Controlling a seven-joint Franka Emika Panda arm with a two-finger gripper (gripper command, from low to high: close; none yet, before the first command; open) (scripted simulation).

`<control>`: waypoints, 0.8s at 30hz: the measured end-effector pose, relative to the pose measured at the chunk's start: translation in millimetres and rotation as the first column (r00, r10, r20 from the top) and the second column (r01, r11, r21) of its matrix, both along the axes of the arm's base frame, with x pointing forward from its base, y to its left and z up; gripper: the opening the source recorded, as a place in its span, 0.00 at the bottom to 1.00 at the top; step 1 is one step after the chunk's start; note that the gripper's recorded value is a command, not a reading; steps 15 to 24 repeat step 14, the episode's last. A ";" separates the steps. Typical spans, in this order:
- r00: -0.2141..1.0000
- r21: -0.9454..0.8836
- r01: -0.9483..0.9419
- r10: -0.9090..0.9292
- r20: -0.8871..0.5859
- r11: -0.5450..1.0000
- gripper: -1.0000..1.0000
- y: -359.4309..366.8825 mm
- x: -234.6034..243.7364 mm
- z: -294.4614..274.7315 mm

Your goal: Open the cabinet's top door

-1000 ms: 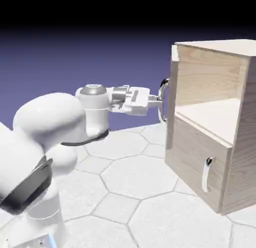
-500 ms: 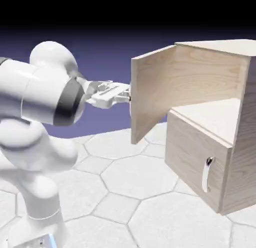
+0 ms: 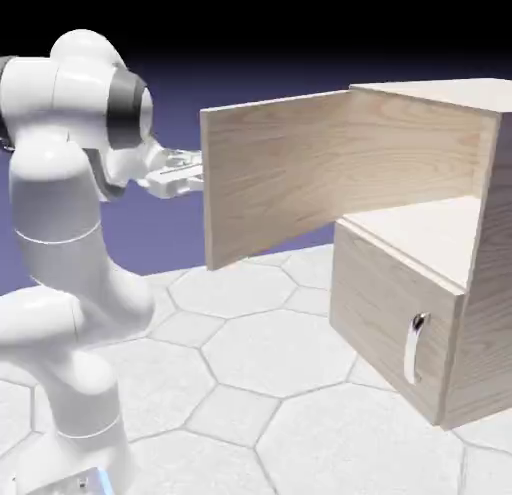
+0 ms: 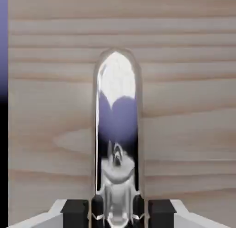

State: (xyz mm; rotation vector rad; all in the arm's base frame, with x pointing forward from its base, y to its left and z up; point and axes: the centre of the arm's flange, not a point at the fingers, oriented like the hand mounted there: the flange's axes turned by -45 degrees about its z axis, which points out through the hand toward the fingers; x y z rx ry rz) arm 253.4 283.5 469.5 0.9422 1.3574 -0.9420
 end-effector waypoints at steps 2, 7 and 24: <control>0.999 0.000 0.044 -0.044 0.000 0.999 0.00 17.7 0.6 0.0; 0.989 0.000 0.147 -0.147 0.000 0.989 0.00 59.5 4.6 0.0; 0.958 0.000 0.285 -0.285 0.000 0.958 0.00 107.9 19.7 0.0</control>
